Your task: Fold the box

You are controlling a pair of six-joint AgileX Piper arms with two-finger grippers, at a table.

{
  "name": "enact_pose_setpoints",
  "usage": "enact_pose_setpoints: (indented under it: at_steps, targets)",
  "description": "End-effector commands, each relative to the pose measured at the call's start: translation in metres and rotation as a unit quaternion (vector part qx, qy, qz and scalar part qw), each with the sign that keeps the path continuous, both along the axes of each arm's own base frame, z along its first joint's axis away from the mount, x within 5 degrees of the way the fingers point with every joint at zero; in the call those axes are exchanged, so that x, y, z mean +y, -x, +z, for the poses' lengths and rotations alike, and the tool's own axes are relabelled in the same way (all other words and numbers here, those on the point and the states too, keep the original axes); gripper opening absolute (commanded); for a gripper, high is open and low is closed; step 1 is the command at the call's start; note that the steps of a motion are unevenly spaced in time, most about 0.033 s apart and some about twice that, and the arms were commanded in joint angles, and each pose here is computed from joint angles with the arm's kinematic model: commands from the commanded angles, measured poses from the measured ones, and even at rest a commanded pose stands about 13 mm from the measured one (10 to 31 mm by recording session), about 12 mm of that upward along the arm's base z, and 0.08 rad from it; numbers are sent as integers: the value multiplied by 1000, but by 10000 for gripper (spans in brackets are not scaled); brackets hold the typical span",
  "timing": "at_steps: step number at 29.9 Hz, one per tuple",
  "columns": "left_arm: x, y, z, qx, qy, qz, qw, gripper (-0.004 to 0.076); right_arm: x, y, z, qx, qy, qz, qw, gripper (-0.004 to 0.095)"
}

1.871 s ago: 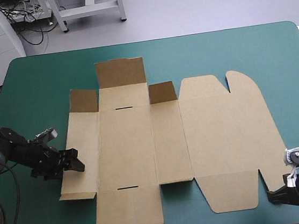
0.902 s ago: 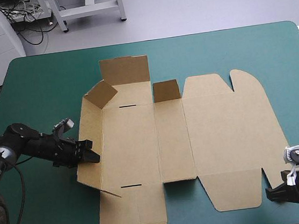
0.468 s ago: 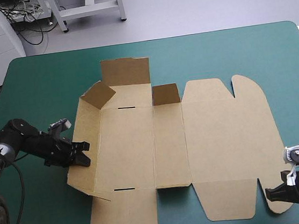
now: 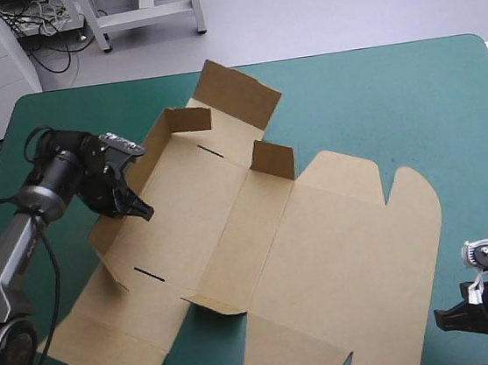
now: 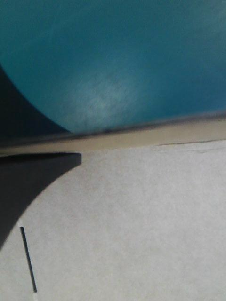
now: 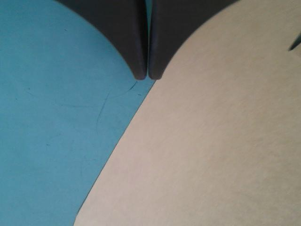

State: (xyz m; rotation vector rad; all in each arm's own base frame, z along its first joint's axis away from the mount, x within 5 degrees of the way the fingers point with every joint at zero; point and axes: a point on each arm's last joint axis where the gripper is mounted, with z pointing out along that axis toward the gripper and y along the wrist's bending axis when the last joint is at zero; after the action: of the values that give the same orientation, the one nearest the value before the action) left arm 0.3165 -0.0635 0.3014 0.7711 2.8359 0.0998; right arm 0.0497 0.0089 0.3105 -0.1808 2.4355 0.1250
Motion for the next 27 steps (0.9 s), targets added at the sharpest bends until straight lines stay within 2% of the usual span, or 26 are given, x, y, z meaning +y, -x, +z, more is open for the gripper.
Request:
enact_pose_setpoints:
  at_steps: [1,4,11,18,21,27]
  targets:
    - [-19,-3,38,-58,-96,-65,992,-32,-1,-2,7,-17,1,-2,1000,-8]
    - [-43,-11,50,-102,-150,-108,977,-32,-2,0,6,-4,11,-1,1000,-8]
    - [-109,-11,66,-199,-209,-209,934,-32,-2,0,5,-3,10,-5,1000,-8]
    - [-170,6,76,-316,-215,-333,862,-32,-2,0,6,-4,2,-13,1000,-8]
    - [-186,14,79,-340,-210,-368,840,-32,-2,0,6,-4,-1,-19,1000,-8]
    - [-197,22,80,-350,-202,-386,830,-32,-2,-1,6,-7,-3,-19,1000,-8]
